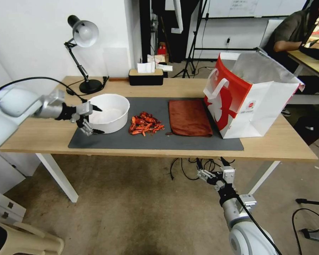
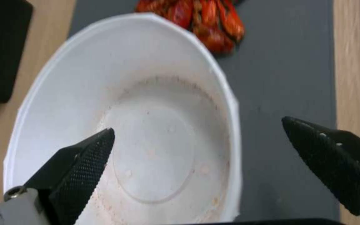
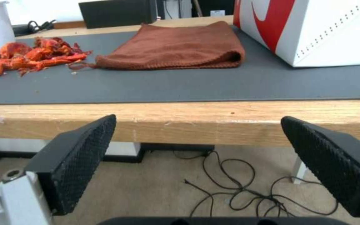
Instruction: Sweep shrimp from table into container with towel, then put container into takeout bag.
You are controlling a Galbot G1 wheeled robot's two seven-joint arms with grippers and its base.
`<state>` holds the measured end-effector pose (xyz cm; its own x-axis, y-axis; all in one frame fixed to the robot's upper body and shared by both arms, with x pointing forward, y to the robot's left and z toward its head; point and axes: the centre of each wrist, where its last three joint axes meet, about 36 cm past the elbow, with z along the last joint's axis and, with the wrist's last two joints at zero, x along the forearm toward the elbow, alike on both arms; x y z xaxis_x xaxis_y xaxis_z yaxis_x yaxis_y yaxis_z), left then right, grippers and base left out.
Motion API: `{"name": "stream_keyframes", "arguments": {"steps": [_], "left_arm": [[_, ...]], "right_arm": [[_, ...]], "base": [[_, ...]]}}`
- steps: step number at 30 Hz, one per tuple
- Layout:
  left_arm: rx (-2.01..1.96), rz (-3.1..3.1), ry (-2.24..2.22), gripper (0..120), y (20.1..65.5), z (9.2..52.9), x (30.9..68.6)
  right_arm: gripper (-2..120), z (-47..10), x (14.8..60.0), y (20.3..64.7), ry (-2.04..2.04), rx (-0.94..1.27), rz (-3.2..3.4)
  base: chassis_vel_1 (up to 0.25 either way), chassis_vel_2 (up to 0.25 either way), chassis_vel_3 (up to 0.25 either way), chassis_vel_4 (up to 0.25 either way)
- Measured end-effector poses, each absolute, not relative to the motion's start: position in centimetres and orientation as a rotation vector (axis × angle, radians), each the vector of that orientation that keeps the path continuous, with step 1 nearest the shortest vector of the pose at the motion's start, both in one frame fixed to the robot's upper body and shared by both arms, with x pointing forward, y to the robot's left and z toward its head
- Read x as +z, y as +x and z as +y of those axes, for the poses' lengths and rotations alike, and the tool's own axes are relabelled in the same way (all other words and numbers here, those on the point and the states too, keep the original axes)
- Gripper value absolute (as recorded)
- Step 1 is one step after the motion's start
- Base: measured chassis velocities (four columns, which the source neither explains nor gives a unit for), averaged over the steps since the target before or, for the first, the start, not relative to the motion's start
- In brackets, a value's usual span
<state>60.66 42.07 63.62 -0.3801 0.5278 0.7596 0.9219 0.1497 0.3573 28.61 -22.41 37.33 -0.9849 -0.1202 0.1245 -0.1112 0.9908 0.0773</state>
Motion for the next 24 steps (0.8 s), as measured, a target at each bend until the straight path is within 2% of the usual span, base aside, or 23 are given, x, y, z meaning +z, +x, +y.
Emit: {"name": "stream_keyframes", "arguments": {"steps": [6,18,21,24], "left_arm": [[-1.197,-1.862,-1.387,100,61.9,41.5,64.2],[-1.196,-1.824,-1.409,100,63.7,39.7,62.4],[-1.201,-1.818,-1.406,94,64.0,39.6,62.4],[-1.213,-1.784,-1.403,79,64.4,39.6,62.1]], "right_arm": [[100,-22.6,36.9,28.7,0.162,-0.108,-2.998],[100,-22.8,35.7,28.9,0.14,-0.114,-2.987],[100,-22.9,35.7,28.8,0.137,-0.114,-2.986],[100,-22.9,35.6,28.7,0.133,-0.113,-2.985]], "base": [[0.0,0.0,0.0,0.0],[0.0,0.0,0.0,0.0],[0.0,0.0,0.0,0.0],[0.0,0.0,0.0,0.0]]}}
